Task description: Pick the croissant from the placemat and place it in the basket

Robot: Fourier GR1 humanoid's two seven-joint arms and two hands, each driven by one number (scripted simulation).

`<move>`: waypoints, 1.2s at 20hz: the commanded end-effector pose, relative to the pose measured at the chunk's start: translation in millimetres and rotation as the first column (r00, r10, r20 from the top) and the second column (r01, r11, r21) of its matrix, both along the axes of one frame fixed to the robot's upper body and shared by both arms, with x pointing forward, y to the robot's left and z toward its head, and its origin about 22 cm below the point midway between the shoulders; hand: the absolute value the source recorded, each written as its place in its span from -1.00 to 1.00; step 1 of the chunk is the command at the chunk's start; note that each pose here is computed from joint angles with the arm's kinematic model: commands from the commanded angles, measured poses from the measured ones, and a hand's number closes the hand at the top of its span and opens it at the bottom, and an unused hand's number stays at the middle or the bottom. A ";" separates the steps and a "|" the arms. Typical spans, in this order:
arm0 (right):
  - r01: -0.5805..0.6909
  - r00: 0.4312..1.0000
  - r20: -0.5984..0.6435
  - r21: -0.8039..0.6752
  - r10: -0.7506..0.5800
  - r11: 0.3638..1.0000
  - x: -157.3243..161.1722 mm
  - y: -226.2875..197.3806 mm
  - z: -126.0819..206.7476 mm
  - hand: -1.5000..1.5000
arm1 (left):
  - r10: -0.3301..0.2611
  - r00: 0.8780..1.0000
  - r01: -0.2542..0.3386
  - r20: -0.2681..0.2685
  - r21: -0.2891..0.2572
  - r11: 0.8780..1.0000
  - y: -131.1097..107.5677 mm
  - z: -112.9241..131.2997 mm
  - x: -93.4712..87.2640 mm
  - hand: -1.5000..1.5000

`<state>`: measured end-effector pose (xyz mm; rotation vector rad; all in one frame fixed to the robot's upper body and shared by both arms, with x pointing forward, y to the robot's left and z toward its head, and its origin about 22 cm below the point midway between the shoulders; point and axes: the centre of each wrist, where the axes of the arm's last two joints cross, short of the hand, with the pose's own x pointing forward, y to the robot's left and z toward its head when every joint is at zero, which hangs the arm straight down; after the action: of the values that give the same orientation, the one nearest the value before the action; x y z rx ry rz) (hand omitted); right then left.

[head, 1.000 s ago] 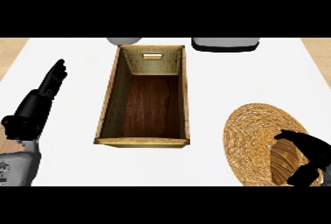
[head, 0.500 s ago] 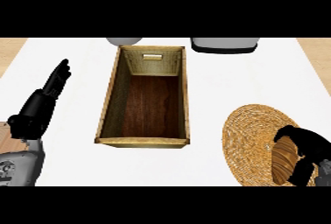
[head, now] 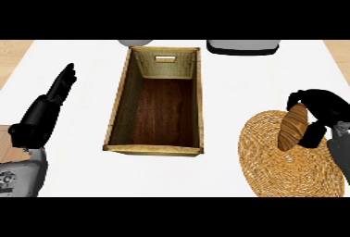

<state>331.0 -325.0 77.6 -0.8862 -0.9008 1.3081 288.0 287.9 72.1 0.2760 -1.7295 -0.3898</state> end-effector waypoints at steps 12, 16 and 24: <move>-0.293 0.792 0.601 0.525 -0.105 0.799 31.8 34.0 150.7 1.00 | 0.036 0.999 -0.036 -0.024 0.008 0.999 18.2 -11.1 -1.3 0.00; -0.403 0.757 0.649 0.555 -0.076 0.728 23.8 58.3 210.9 1.00 | 0.017 1.000 -0.017 -0.012 0.006 1.000 2.3 -5.6 -6.1 0.00; -0.490 0.781 0.625 0.602 0.010 0.630 -1.6 125.8 315.8 1.00 | 0.032 0.999 -0.032 -0.012 0.010 0.999 12.4 -2.7 -8.7 0.00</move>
<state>343.0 -231.6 347.5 -0.5637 -1.9370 0.7218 281.6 300.8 72.1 0.2994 -1.7177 -0.3797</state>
